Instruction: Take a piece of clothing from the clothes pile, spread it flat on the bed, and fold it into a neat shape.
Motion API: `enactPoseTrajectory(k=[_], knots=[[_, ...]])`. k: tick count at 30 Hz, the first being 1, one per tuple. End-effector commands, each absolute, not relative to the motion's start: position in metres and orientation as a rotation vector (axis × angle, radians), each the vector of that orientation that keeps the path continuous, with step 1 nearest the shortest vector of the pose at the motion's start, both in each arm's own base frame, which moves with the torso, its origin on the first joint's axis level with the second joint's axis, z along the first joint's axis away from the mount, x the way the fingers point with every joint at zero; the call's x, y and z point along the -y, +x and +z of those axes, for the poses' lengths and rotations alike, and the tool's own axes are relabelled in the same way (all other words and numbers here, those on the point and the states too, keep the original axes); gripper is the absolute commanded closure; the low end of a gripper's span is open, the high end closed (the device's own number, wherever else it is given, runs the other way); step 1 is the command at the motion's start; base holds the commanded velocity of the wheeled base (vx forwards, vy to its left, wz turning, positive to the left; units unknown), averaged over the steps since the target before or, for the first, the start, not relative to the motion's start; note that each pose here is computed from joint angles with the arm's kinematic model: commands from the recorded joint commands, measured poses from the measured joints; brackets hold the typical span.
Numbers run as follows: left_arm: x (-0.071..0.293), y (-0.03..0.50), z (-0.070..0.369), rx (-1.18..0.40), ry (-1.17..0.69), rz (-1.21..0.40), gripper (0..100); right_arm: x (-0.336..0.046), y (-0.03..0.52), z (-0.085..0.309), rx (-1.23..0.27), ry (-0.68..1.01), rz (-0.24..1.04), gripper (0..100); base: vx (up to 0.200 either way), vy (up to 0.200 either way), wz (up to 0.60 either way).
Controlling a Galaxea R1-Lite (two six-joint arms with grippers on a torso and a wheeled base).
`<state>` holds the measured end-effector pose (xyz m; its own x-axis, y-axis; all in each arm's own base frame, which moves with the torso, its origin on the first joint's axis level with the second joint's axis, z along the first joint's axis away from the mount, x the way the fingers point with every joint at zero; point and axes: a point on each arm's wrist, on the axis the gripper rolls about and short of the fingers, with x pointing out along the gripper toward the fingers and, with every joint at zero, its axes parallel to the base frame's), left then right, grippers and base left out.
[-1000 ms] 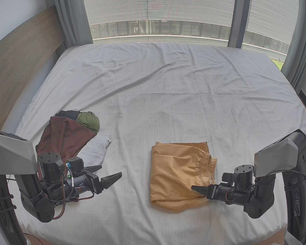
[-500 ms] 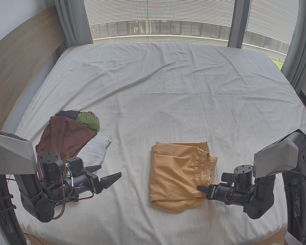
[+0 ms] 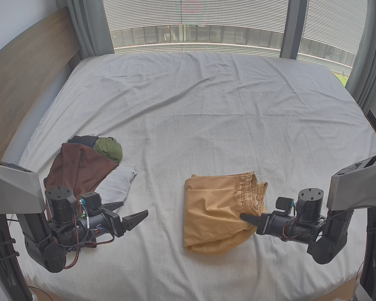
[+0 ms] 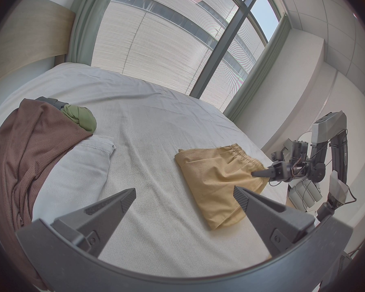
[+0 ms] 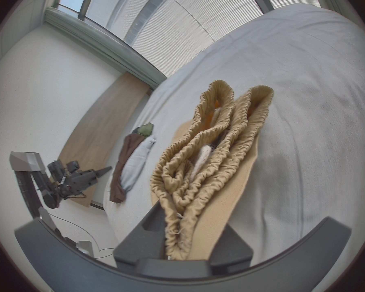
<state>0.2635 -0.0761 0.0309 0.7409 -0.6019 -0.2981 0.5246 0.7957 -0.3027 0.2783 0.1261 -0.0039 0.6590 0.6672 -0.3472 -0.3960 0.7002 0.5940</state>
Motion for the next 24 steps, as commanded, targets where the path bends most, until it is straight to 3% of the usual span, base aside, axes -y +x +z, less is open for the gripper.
enactPoseTrajectory(k=[1,24], knots=[[0.076,0.263,0.032,-0.393,-0.205,-0.621,0,-0.127,0.279,0.022,-0.503,0.510,0.675,100,0.000,0.000,0.00],[0.075,0.260,0.035,-0.392,-0.206,-0.621,0,-0.140,0.306,0.070,-0.310,0.528,0.840,100,0.000,0.000,0.00]])
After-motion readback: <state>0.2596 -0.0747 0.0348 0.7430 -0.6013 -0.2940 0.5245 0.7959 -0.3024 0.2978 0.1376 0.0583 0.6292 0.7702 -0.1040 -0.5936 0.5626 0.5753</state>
